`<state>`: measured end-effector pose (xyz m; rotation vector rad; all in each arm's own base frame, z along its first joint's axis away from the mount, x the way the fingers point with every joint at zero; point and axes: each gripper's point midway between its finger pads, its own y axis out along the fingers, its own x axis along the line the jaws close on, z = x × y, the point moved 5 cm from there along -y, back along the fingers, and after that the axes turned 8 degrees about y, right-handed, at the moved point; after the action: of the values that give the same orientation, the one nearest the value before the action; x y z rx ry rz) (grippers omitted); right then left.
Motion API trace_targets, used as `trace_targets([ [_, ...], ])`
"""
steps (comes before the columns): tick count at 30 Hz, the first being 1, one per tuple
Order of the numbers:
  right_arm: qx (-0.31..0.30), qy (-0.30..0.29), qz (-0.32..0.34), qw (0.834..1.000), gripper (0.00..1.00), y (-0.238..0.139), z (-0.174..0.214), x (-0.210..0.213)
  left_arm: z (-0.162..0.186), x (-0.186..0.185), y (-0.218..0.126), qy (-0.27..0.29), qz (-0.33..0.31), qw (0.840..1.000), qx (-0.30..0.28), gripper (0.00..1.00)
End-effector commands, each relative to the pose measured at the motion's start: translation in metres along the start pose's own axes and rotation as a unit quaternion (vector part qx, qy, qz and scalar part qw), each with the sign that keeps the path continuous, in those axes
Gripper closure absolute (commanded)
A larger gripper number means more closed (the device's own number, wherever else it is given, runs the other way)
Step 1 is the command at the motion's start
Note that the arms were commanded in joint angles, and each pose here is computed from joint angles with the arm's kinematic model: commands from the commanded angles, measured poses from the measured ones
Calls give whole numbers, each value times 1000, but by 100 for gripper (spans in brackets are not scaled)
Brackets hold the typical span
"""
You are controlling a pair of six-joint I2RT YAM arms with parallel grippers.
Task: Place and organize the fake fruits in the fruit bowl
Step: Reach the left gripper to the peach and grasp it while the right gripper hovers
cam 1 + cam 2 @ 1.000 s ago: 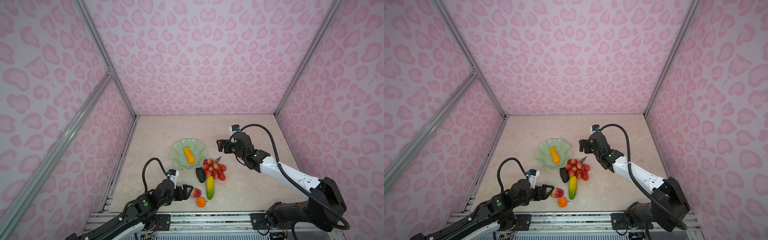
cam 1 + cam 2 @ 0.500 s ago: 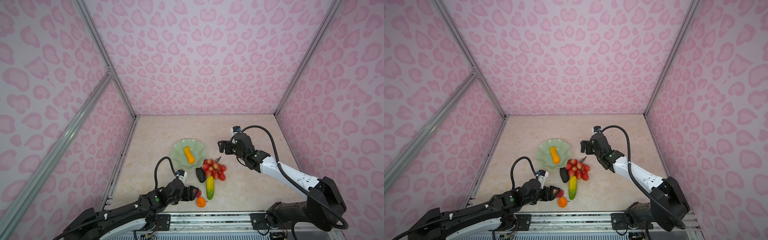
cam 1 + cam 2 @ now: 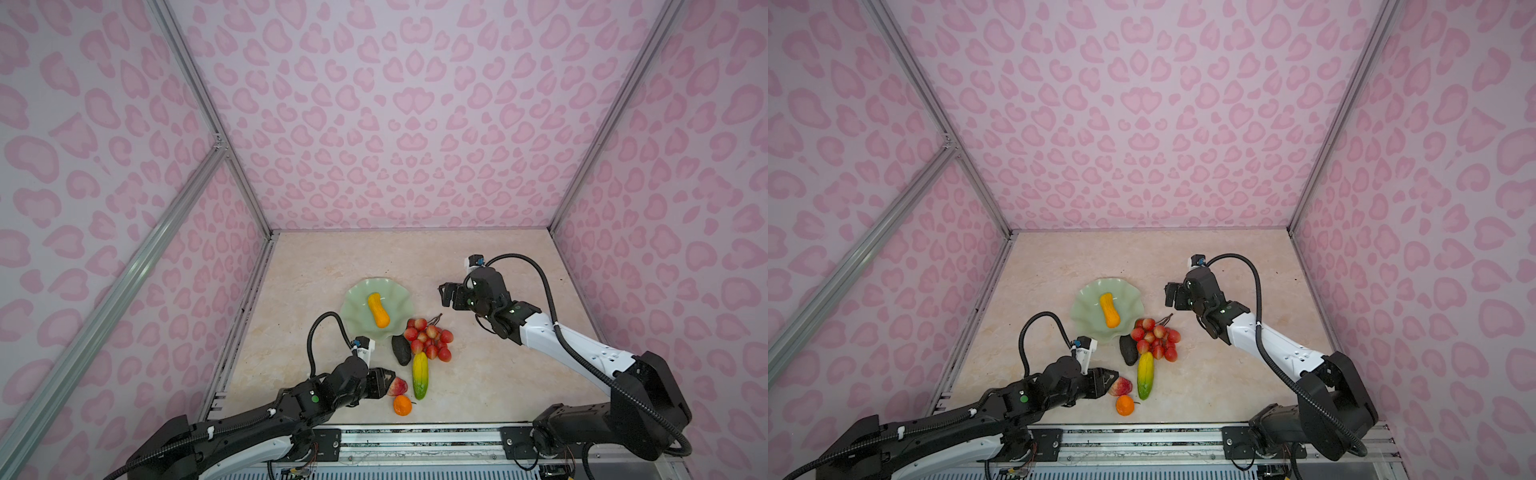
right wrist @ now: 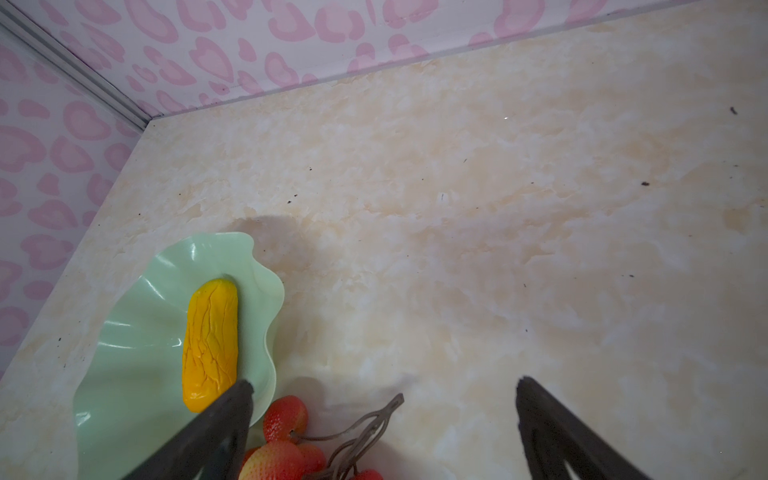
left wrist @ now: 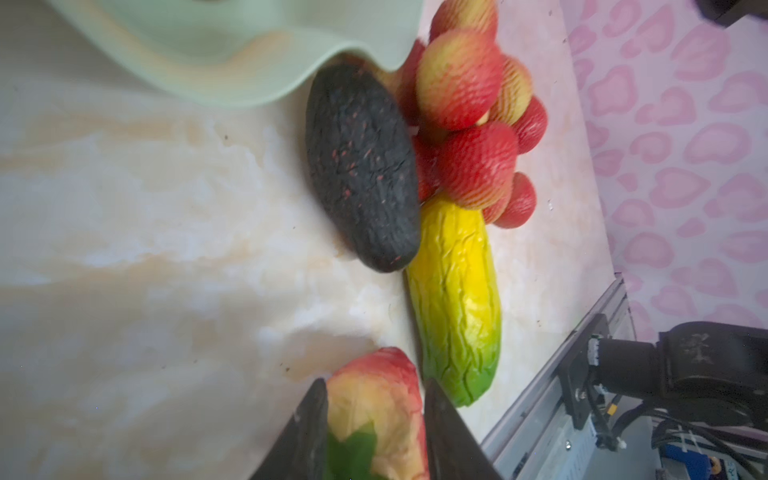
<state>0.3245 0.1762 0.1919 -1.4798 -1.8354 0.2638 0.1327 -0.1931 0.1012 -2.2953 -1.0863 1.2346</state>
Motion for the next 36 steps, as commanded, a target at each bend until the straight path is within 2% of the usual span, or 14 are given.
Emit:
trace_targets([
  [1,0,4,-4,1000,2,1,1,-2,-19,-7,-8,8,-3,999,-42,62],
  [6,-1,3,-1,1000,2,-2,-2,-4,-50,-18,-31,31,-16,996,-81,62],
  [7,-1,1,1,1000,2,-3,-2,-5,-55,-19,-35,34,-18,995,-87,59],
  [11,3,-2,6,1000,2,-5,1,-8,-57,-11,-39,53,-59,995,-57,36],
  [14,5,0,7,1000,2,-6,3,-11,-39,-3,-29,47,-61,997,-13,24],
  [15,5,1,7,1000,2,-7,4,-11,-33,-1,-25,41,-57,998,0,22],
  [19,9,2,7,1000,2,-6,5,-12,-12,0,-14,42,-46,997,46,19],
  [24,14,6,4,1000,2,-4,8,-11,0,-8,-5,33,-23,998,53,15],
  [29,18,10,2,1000,2,-3,10,-11,10,-8,7,32,-31,996,75,14],
  [33,17,9,2,1000,2,-5,10,-11,12,-5,14,29,-43,996,79,16],
  [36,16,8,4,1000,2,-6,10,-13,12,-5,19,26,-44,996,77,23],
])
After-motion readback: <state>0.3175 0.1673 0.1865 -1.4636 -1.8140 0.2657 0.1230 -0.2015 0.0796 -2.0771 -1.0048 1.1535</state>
